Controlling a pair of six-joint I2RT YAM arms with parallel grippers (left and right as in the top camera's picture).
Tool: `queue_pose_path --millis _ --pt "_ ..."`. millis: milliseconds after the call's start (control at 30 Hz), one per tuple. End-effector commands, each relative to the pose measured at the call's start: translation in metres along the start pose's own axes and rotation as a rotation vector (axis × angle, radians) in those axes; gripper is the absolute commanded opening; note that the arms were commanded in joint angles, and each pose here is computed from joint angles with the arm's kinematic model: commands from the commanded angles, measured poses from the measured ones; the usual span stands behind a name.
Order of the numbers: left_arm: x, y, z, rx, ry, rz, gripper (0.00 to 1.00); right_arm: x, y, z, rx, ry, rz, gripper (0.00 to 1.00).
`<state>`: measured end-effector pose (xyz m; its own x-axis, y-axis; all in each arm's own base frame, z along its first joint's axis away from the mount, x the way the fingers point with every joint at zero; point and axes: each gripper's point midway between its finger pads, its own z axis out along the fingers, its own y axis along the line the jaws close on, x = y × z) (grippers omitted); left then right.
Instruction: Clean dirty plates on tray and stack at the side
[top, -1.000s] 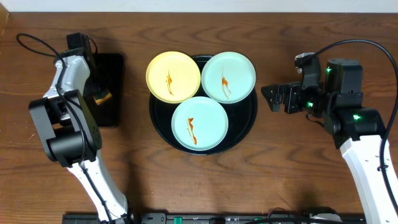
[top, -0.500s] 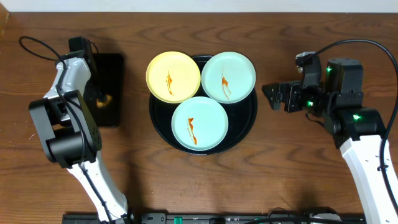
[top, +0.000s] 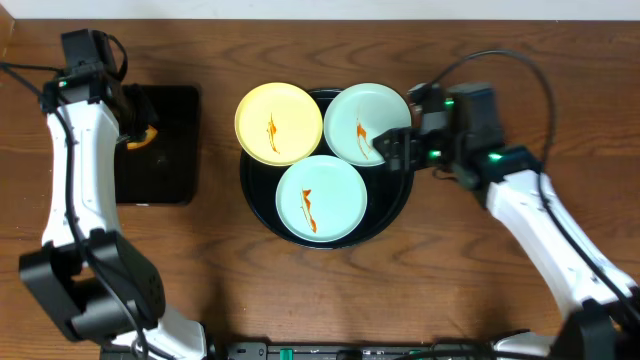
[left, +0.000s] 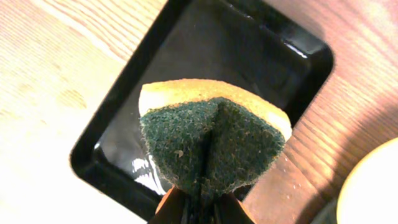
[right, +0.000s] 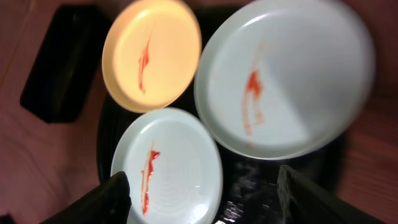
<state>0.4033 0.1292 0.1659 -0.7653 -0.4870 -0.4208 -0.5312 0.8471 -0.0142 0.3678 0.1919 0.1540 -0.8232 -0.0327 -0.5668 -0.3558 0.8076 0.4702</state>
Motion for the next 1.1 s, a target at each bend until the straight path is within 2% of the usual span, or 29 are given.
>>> queue_pose_path --millis 0,133,233,400,567,633,767,867,1067 --pt "0.001 -0.009 -0.012 0.010 -0.011 0.072 0.07 0.006 0.008 0.017 -0.016 0.037 0.033 0.72" --pt "0.027 -0.045 -0.025 0.161 0.070 0.116 0.07 0.025 0.008 0.036 -0.014 0.110 0.055 0.71" --pt "0.050 -0.067 -0.031 0.218 0.141 0.160 0.07 0.040 0.009 0.050 -0.013 0.163 0.057 0.69" --pt "0.084 -0.093 -0.040 0.224 0.224 0.239 0.08 0.067 0.005 0.070 0.015 0.253 0.097 0.59" --pt "0.109 -0.112 -0.048 0.221 0.280 0.239 0.07 0.091 -0.008 0.082 0.085 0.329 0.162 0.42" --pt "0.119 -0.120 -0.051 0.220 0.299 0.238 0.07 0.098 -0.013 0.083 0.109 0.353 0.182 0.38" --pt "0.139 -0.137 -0.054 0.225 0.323 0.274 0.07 0.107 -0.019 0.085 0.136 0.380 0.205 0.31" --pt "0.154 -0.149 -0.053 0.233 0.334 0.320 0.07 0.108 -0.020 0.086 0.137 0.382 0.207 0.22" --pt "0.181 -0.159 -0.041 0.214 0.372 0.277 0.07 0.110 -0.022 0.089 0.141 0.387 0.220 0.22"
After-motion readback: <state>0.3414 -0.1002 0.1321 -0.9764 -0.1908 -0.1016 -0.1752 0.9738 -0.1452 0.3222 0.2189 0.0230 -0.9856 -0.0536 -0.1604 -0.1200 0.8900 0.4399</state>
